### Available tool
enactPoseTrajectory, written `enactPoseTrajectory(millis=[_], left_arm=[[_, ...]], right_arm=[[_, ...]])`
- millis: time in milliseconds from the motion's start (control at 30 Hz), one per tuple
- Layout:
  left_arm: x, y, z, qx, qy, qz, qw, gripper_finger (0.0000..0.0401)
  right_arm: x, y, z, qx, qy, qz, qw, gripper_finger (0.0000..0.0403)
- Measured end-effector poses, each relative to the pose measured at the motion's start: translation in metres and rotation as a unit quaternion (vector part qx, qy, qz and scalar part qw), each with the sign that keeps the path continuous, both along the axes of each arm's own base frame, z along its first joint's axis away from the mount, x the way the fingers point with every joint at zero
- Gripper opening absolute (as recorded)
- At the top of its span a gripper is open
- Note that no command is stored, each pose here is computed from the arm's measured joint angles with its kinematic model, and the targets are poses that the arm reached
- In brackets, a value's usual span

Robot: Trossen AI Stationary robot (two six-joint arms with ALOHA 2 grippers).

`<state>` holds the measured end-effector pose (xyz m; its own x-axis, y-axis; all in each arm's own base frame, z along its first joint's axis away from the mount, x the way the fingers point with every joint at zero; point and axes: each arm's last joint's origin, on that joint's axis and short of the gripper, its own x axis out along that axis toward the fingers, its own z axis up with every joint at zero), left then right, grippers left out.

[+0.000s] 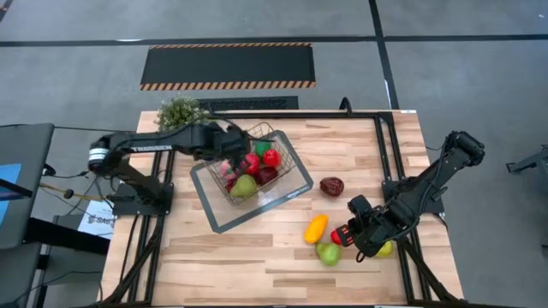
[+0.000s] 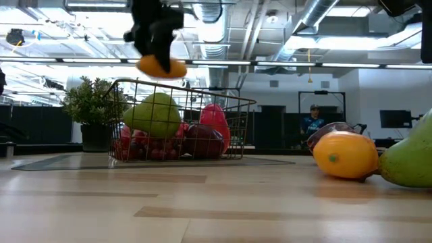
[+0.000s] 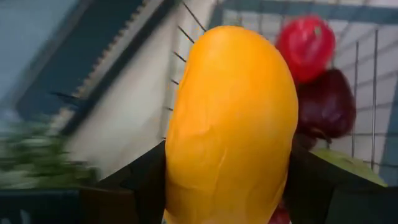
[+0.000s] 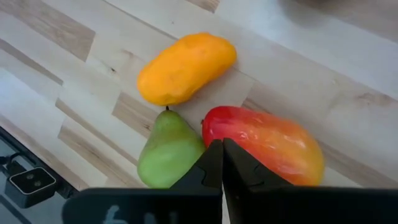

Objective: Build produce basket
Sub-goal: Put the yellow mango into the gold wire basket

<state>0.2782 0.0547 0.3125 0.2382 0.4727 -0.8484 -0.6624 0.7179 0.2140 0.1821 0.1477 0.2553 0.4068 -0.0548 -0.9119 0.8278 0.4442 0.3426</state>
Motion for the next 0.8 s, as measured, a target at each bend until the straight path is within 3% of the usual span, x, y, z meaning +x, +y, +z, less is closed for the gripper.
enactPoseTrajectory(millis=[167, 367, 800], left_arm=[[-0.015, 0.002, -0.044, -0.047, -0.029, -0.022, 0.998, 0.0227], [-0.018, -0.003, -0.076, -0.096, 0.008, -0.044, 0.994, 0.0228], [-0.018, -0.01, -0.079, -0.137, -0.004, -0.036, 0.99, 0.0249]], right_arm=[[0.0, 0.0, 0.0, -0.001, 0.001, 0.001, 1.0, 0.0016], [0.0, 0.0, 0.0, -0.003, 0.002, 0.006, 1.0, 0.002], [0.0, 0.0, 0.0, -0.004, 0.003, 0.008, 1.0, 0.0019]])
